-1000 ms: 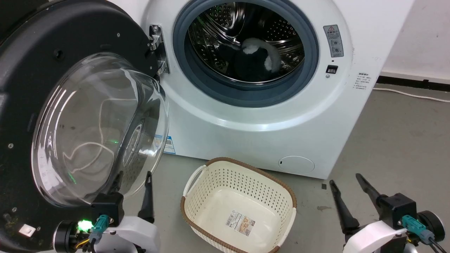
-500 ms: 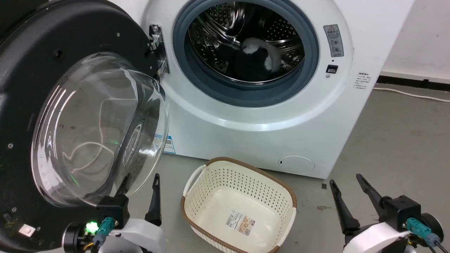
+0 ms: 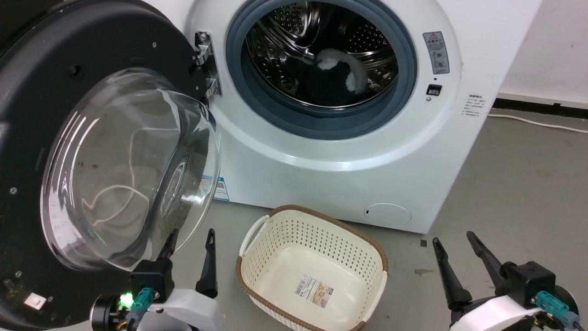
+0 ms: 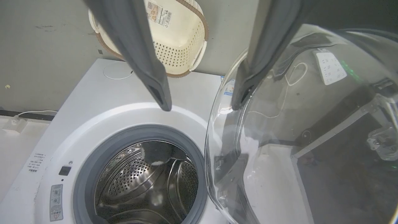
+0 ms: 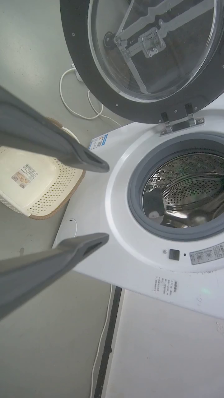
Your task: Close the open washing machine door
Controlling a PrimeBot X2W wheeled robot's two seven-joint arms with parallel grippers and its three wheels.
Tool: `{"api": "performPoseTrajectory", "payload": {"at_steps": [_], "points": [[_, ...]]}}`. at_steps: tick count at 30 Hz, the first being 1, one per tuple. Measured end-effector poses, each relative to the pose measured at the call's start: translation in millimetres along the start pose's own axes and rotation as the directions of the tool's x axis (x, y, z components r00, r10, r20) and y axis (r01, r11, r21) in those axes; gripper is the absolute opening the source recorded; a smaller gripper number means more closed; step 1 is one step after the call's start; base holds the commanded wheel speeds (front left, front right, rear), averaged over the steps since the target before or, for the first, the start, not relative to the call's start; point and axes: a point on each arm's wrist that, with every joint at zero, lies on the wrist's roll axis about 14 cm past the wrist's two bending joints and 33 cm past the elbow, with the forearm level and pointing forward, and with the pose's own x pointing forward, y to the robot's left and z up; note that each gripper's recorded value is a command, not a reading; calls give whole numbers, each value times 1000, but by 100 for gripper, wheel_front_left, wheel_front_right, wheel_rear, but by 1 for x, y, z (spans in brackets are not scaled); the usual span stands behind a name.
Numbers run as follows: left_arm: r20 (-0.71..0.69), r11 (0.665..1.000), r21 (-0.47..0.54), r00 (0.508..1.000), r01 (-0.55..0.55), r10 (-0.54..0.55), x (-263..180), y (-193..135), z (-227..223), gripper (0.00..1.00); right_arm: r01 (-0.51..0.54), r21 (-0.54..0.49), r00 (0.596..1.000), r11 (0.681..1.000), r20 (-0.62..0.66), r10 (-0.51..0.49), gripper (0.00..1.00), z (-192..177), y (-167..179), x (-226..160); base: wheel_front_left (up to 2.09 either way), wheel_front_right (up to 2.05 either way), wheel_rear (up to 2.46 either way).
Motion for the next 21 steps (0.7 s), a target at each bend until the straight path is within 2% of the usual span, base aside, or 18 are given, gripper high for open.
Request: {"api": "performPoseTrajectory", "payload": {"at_steps": [15, 17, 21], "points": [[5, 999, -37, 1000, 13, -13, -1, -7, -3, 100, 2, 46, 1000, 999, 11, -3, 100, -3, 0, -2, 0, 0, 0], [3, 999, -47, 1000, 16, -16, -1, -8, -4, 0, 2, 52, 1000, 999, 11, -2, 100, -4, 1, -2, 0, 0, 0], [9, 998, -61, 1000, 25, -24, -1, -11, -4, 0, 0, 65, 1000, 998, 6, 0, 100, -7, 2, -4, 0, 0, 0]]}}
